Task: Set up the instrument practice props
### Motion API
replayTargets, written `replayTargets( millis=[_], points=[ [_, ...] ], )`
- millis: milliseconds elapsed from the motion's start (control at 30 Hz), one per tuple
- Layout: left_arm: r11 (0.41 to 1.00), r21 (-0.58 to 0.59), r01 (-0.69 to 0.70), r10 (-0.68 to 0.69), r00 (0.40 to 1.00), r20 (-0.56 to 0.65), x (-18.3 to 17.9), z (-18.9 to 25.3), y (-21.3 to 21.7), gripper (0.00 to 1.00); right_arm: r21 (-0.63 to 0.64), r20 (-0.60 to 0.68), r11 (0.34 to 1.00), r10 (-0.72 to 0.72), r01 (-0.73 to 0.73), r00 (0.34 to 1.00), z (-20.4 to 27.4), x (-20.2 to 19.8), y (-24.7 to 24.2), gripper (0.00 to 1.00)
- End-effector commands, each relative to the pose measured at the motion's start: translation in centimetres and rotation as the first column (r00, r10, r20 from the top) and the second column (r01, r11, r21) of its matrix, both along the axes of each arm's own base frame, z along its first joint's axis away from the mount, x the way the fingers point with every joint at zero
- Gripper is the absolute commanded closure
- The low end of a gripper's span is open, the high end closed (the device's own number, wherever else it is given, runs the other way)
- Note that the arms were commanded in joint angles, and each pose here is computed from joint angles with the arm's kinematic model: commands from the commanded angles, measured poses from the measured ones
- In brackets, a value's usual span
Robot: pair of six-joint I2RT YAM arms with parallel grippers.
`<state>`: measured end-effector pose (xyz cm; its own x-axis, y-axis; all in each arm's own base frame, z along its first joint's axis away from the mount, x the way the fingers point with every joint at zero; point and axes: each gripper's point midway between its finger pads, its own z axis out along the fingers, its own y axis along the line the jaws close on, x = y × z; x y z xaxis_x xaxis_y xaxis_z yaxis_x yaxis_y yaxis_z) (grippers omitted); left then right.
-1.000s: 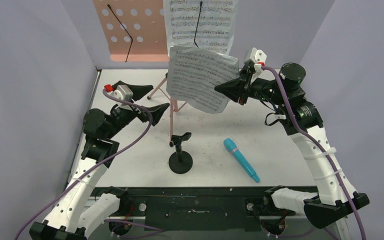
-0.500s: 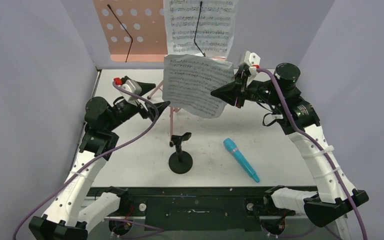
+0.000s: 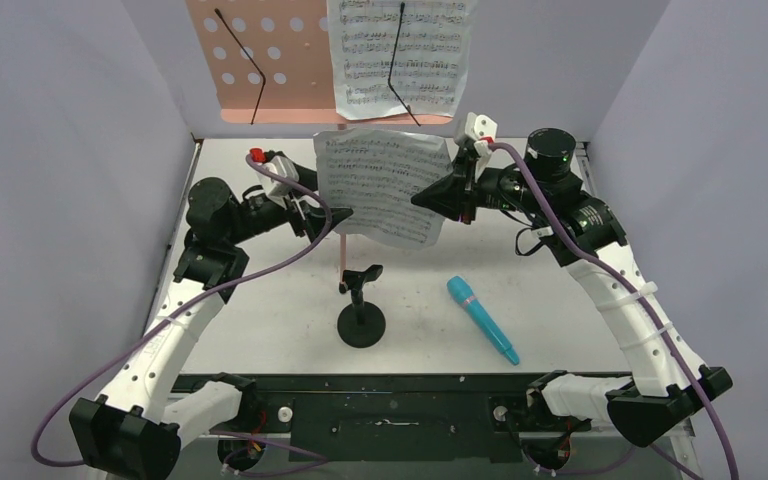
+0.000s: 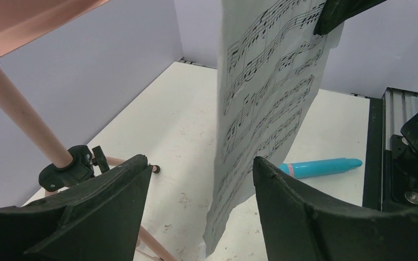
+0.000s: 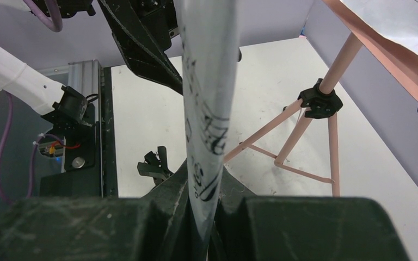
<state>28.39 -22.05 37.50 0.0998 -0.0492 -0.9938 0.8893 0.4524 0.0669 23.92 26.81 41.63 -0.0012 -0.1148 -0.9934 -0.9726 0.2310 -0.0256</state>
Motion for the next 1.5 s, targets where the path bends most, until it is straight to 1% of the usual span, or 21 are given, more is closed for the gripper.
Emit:
replayTargets(
  millis=[0,167,300,567,800,900,933,1000,1067,1133,1200,1233,1333,1400,1467],
  points=[
    [0.997,-0.057,0.058,-0.051,0.991,0.121,-1.2,4.1,-0.3,0.34,0.021,0.075,1.0,0.009,-0.01,0.997,1.6,-0.5,0.2,0.95],
    [0.993,-0.084,0.087,-0.075,0.989,0.13,-1.5,4.8,-0.6,0.4,0.01,0.067,1.0,0.017,-0.017,0.998,0.9,-0.4,0.4,0.95],
    [0.988,-0.078,0.135,-0.125,0.986,0.114,-1.8,4.6,-1.0,0.45,0.002,0.056,1.0,0.009,-0.009,0.998,0.7,-0.1,0.6,0.95],
    [0.984,-0.063,0.167,-0.159,0.981,0.108,-2.2,4.8,-1.3,0.48,0.01,0.042,1.0,0.007,-0.008,0.999,0.0,0.0,1.3,0.95],
    [0.981,-0.064,0.183,-0.175,0.979,0.107,-2.2,5.0,-1.5,0.63,0.005,0.05,1.0,0.001,-0.001,0.999,-0.3,0.4,1.7,0.95],
    [0.982,-0.072,0.173,-0.165,0.981,0.106,-2.0,5.2,-1.5,0.72,0.008,0.054,1.0,-0.014,0.014,0.998,-0.2,1.0,1.8,0.94],
    [0.982,-0.075,0.173,-0.165,0.981,0.103,-1.9,5.1,-1.5,0.75,0.008,0.054,0.999,-0.033,0.033,0.998,-0.2,1.4,1.7,0.9],
    [0.982,-0.078,0.169,-0.16,0.981,0.109,-1.8,5.0,-1.5,0.91,0.021,0.046,0.997,-0.074,0.073,0.996,0.1,2.1,1.7,0.85],
    [0.983,-0.083,0.164,-0.155,0.982,0.108,-1.7,4.9,-1.4,1.0,0.043,0.055,0.995,-0.097,0.095,0.994,0.6,2.5,1.6,0.78],
    [0.983,-0.102,0.151,-0.141,0.985,0.103,-1.7,5.1,-1.3,1.0,0.064,0.053,0.992,-0.114,0.111,0.992,0.8,2.7,1.6,0.72],
    [0.983,-0.125,0.138,-0.126,0.987,0.103,-1.8,5.4,-1.1,1.0,0.074,0.046,0.99,-0.12,0.116,0.992,0.8,2.7,1.5,0.63],
    [0.982,-0.136,0.129,-0.117,0.988,0.098,-1.8,5.5,-1.0,1.0,0.078,0.045,0.989,-0.127,0.123,0.991,0.7,2.7,1.5,0.6],
    [0.981,-0.16,0.107,-0.092,0.991,0.098,-1.9,5.6,-0.7,1.0,0.091,0.043,0.984,-0.158,0.154,0.986,0.5,2.8,1.0,0.35],
    [0.98,-0.172,0.097,-0.081,0.992,0.099,-2.1,6.0,-0.5,1.0,0.107,0.057,0.978,-0.187,0.18,0.981,0.4,2.8,0.6,0.23],
    [0.978,-0.19,0.08,-0.063,0.993,0.096,-2.2,6.3,-0.3,1.0,0.153,0.059,0.962,-0.239,0.228,0.969,1.1,3.1,0.0,0.16]
  ],
)
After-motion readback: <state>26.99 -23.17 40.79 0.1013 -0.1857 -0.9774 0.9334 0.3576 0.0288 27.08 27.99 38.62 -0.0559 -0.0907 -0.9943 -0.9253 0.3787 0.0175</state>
